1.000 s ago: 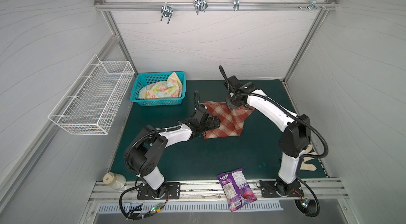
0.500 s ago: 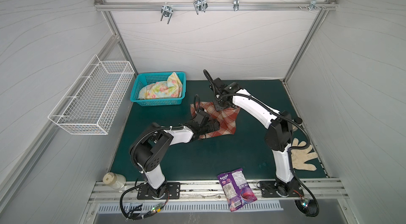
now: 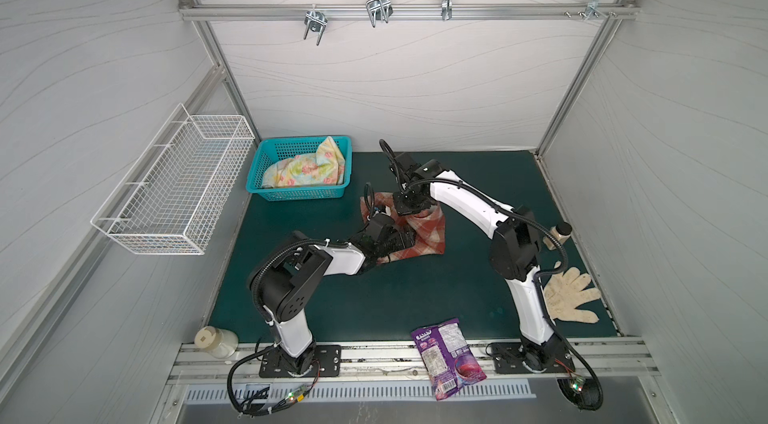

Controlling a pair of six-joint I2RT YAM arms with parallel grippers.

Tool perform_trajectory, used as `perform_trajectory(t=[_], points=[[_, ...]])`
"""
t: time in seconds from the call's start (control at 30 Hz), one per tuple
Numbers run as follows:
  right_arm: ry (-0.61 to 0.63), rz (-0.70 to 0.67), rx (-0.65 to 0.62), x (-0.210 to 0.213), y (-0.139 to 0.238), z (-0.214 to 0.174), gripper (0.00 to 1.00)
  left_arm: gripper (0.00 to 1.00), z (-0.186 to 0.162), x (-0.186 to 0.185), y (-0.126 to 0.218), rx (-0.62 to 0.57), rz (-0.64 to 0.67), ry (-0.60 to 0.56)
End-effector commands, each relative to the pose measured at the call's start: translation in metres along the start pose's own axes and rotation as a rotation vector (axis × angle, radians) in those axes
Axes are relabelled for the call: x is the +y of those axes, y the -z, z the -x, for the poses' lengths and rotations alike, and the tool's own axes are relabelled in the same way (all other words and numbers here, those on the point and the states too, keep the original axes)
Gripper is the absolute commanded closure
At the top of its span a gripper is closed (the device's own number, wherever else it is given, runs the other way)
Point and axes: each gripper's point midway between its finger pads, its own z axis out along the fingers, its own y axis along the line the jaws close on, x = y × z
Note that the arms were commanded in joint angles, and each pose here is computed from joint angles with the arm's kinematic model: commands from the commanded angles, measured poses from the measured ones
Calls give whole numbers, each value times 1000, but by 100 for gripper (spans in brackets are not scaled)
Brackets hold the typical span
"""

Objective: Fold and stack the skirts
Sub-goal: 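Fold the held corner over toward the left gripper with the right gripper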

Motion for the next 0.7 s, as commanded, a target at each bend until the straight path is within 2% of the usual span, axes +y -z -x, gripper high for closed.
perform_trajectory(t=[0.0, 0.2, 0.37, 0.67], points=[[-58, 107, 39, 21, -13, -1, 100, 5, -35, 30, 0, 88, 76, 9], [-163, 254, 93, 31, -33, -4, 100, 6, -36, 24, 5, 79, 27, -9], [-189, 296, 137, 34, -47, -10, 89, 7, -38, 18, 13, 72, -26, -7], [-225, 301, 148, 29, -60, -8, 89, 8, -33, 7, 40, 56, -60, -24]])
